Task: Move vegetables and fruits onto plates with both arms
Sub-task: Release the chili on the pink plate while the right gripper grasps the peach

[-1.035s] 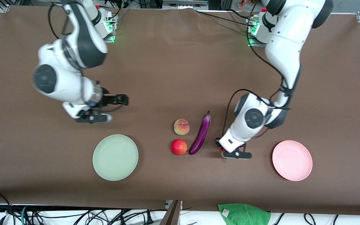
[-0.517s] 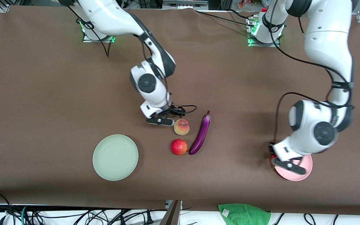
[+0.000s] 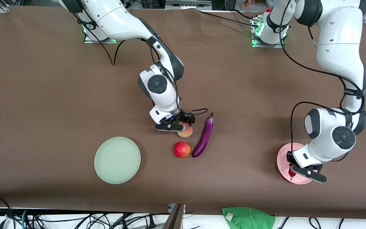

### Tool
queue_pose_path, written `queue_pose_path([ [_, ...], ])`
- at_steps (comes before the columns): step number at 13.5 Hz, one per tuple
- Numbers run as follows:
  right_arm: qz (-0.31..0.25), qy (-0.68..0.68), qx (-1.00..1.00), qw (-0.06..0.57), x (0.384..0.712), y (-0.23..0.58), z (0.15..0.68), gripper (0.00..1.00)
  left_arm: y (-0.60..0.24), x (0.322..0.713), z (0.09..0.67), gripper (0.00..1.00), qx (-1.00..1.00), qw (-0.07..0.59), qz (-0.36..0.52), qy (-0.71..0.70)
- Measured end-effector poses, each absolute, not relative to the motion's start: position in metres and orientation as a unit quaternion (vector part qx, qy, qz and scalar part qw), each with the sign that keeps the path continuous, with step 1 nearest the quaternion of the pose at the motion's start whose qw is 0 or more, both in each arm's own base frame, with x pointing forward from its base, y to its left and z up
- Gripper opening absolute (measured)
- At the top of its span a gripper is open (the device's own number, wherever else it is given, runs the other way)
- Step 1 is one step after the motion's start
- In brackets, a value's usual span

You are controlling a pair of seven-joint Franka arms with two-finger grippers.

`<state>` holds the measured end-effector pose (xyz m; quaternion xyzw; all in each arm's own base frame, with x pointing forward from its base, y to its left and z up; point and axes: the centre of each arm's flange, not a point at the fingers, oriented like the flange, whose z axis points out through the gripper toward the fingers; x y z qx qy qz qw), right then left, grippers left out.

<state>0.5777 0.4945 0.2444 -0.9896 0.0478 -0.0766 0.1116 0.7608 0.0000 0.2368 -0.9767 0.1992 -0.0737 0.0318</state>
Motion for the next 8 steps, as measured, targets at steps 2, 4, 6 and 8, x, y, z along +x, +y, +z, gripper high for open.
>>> queue_pose_path([
  [2,-0.093,0.031,-0.989,0.112,0.572,0.504,0.235,1.00,0.012,0.761,0.237,0.44,-0.978,0.033,-0.076,0.191],
  [4,-0.106,0.020,-0.989,0.105,0.572,0.503,0.217,1.00,0.021,0.762,0.241,0.66,-0.979,0.034,-0.080,0.185],
  [6,-0.116,0.006,-0.989,0.092,0.574,0.500,0.208,1.00,0.022,0.763,0.243,0.85,-0.979,0.033,-0.081,0.184],
  [8,-0.122,-0.004,-0.989,0.083,0.574,0.499,0.206,1.00,0.017,0.763,0.244,1.00,-0.980,0.022,-0.085,0.178],
])
